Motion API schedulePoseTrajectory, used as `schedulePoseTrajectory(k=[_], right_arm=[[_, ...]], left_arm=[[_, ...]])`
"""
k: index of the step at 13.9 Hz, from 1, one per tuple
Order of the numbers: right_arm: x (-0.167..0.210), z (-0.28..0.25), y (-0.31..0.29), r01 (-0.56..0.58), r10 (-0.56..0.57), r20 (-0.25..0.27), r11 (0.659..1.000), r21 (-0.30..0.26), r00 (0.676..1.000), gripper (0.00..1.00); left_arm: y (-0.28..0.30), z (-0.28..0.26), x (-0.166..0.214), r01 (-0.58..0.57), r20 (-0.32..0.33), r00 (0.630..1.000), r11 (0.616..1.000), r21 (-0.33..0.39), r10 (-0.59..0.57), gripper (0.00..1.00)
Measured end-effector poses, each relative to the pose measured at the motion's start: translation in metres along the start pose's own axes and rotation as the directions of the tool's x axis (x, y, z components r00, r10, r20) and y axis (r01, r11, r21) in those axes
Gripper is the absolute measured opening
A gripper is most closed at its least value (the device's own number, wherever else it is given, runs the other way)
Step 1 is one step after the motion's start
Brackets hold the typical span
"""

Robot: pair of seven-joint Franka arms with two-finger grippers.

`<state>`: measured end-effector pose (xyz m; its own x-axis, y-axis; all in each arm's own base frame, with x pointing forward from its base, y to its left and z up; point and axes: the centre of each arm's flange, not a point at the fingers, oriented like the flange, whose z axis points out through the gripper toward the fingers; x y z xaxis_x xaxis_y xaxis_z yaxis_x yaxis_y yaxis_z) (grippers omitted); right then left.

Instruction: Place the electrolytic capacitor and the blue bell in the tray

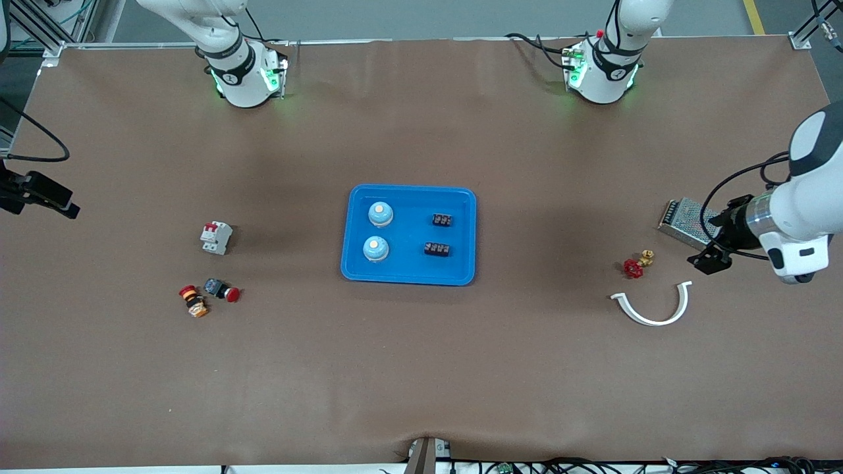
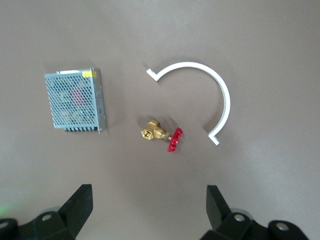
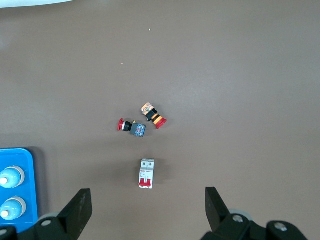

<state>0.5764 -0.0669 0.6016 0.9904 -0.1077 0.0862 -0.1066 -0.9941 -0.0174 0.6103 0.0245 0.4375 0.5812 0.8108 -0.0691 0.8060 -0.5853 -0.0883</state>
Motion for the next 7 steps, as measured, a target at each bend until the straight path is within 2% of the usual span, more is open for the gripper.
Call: schedulePoseTrajectory(k=[7], right_arm=[[0.001,0.002,-0.002,0.004,-0.004,0.003,1.000,0.000,1.000,1.00]], left_arm=[[-0.019,-0.006,0.014,-0.087,0.012,0.996,0.996,0.020,0.087,1.00]])
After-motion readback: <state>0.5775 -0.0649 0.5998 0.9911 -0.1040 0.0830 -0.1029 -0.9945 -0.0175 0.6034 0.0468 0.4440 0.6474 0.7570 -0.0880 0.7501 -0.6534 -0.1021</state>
